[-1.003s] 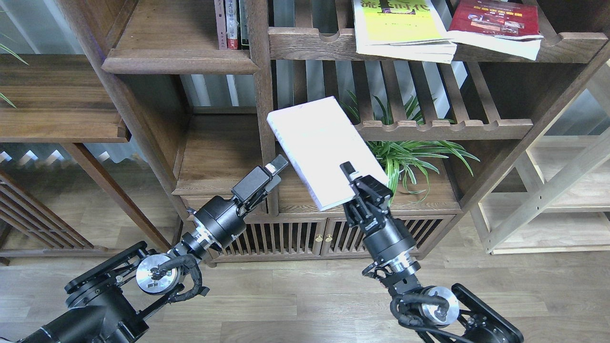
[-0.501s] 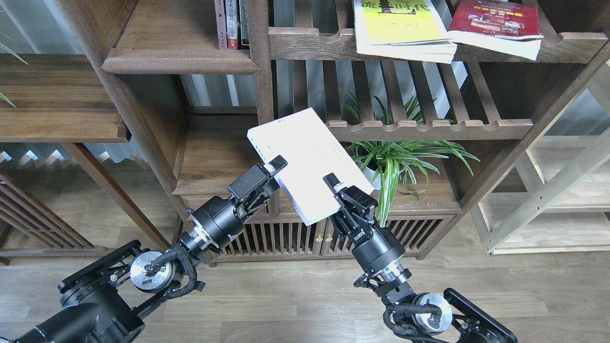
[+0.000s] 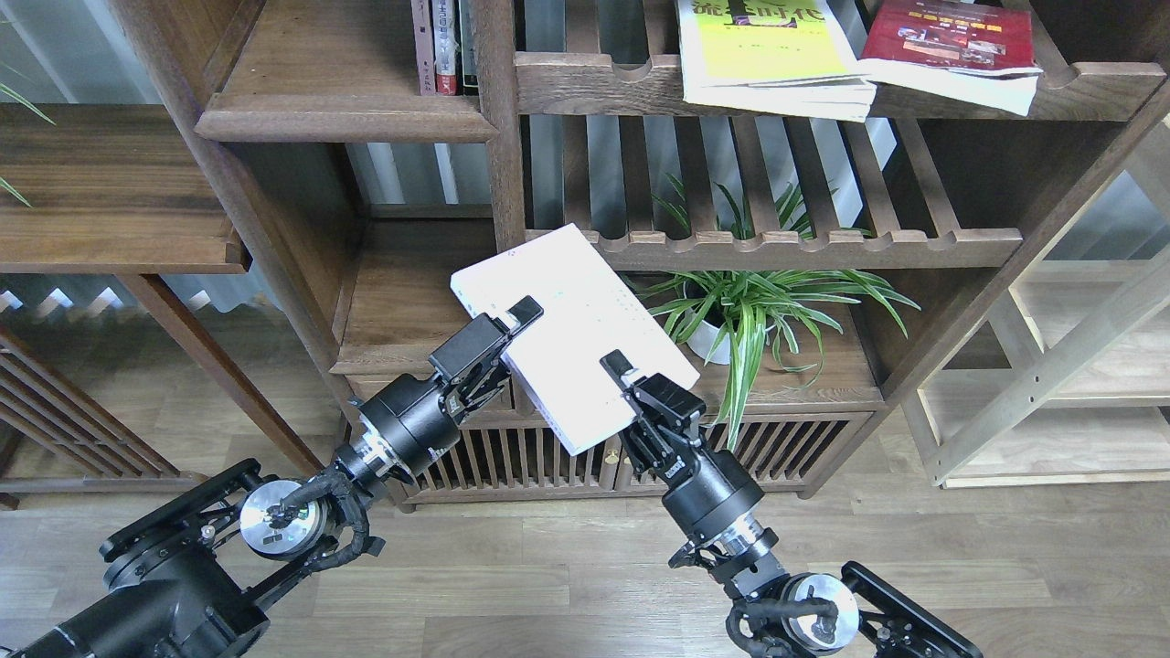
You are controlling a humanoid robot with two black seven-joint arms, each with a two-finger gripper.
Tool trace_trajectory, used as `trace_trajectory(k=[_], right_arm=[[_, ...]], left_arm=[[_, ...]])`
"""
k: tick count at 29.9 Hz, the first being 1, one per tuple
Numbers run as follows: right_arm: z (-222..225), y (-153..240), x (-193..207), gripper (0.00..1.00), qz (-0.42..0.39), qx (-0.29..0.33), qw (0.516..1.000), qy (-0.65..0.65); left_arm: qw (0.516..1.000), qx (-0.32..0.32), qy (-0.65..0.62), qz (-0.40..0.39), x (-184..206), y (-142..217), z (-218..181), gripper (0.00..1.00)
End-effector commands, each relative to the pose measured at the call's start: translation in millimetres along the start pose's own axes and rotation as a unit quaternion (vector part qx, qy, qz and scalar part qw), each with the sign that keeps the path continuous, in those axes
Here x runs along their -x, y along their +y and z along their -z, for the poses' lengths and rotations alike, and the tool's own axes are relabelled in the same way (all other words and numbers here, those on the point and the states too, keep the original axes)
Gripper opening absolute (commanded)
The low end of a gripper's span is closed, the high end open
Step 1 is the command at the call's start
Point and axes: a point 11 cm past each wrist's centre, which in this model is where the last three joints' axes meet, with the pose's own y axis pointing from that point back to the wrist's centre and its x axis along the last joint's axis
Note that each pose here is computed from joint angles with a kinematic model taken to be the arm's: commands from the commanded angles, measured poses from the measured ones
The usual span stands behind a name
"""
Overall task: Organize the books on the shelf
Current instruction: 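Grasp the white book's edge with the left gripper beside the right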
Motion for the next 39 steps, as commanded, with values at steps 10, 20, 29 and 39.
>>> trace_trajectory(k=[10, 20, 29, 39], right_arm=[[-7.9, -0.3, -1.5, 0.09, -0.001, 0.011, 1.0, 0.0], [-9.3, -0.8, -1.5, 0.09, -0.001, 0.012, 1.0, -0.001], [-11.2, -2.1, -1.0, 0.09, 0.001, 0.014, 1.0, -0.002], [-15.0, -3.5, -0.7, 0.1, 0.003, 0.018, 1.0, -0.001]], left_arm=[[1.0, -0.005, -0.004, -0.007, -4.3, 1.9, 1.7, 0.74], [1.0, -0.011, -0.003, -0.003, -2.0, 0.9, 4.9, 0.56], [1.0, -0.011, -0.001, -0.001, -0.8, 0.3, 6.1, 0.43], [1.0, -0.015, 0.0, -0.001, -1.2, 1.1, 6.5, 0.18]])
